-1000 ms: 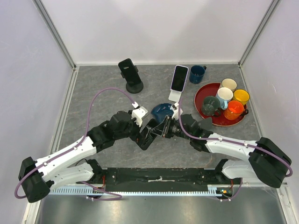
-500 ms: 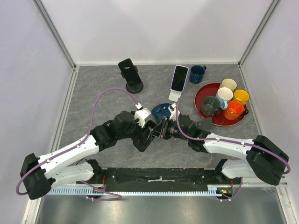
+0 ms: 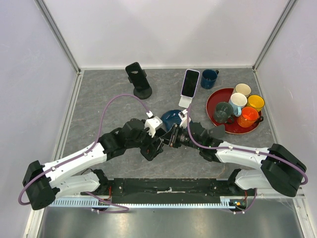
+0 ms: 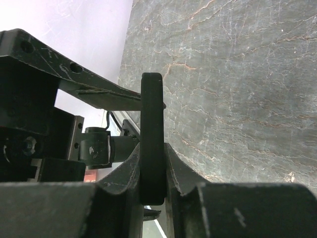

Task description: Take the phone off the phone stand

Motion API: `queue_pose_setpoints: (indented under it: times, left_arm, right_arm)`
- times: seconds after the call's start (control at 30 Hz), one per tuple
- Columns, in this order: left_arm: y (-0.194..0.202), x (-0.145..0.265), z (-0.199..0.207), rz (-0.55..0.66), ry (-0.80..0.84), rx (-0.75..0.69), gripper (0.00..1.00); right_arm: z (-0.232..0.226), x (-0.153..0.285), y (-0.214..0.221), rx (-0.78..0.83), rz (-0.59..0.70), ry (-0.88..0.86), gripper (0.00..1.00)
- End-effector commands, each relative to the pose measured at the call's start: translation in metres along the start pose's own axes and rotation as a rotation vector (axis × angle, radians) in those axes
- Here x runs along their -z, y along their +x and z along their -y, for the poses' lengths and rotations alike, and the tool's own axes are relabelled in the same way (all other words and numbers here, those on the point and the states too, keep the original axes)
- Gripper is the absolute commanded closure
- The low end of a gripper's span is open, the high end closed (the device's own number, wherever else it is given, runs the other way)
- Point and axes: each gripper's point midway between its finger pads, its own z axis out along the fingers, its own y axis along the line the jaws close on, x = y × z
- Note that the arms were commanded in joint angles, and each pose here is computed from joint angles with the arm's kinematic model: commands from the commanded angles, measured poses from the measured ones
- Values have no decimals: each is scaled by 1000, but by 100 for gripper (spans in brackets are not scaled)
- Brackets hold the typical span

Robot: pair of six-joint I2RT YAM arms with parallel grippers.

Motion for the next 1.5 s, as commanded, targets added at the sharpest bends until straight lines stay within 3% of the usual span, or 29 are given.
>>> queue_pose_setpoints:
  times: [0.0,0.4,0.5,0.7,0.73,0.77,0.83,0.97,1.0,1.1,1.2,1.33,1.47]
  left_arm:
    - [-14,1,0,18,-11,-37,0]
    - [-13,0,-7,16,-62,-39,0]
    - [-14,0,-8,17,-67,-42,7]
    - [-14,0,-10,17,-78,-38,33]
    - [-15,1,-10,17,-79,-36,42]
    - [-15,1,-10,17,-79,-36,44]
    - [-15,0,-10,16,-81,-31,55]
    - [-14,-1,-15,3,-106,-13,61]
    - [-13,-1,-18,-5,-125,-9,63]
    - [-12,0,-28,-12,-166,9,71]
    - [-15,3,-40,-3,-206,52,76]
    - [-18,9,-67,14,-292,127,79]
    - [-12,21,-122,6,-415,264,79]
  right_arm:
    - [-64,4,-32,-1,101,-199,100]
    - [-59,1,-29,-20,95,-195,100]
    - [-54,0,-28,-23,95,-183,100]
    - [-43,-2,-24,-17,88,-147,100]
    - [-41,-3,-23,-18,85,-139,98]
    - [-40,-3,-22,-14,84,-138,94]
    - [-38,-2,-21,-6,85,-133,76]
    - [-36,1,-24,14,102,-119,47]
    - [-38,2,-26,24,106,-120,32]
    - [-35,11,-35,71,137,-57,11]
    - [-26,27,-53,149,207,58,2]
    - [-2,63,-87,245,363,256,2]
    - [19,108,-112,326,517,416,2]
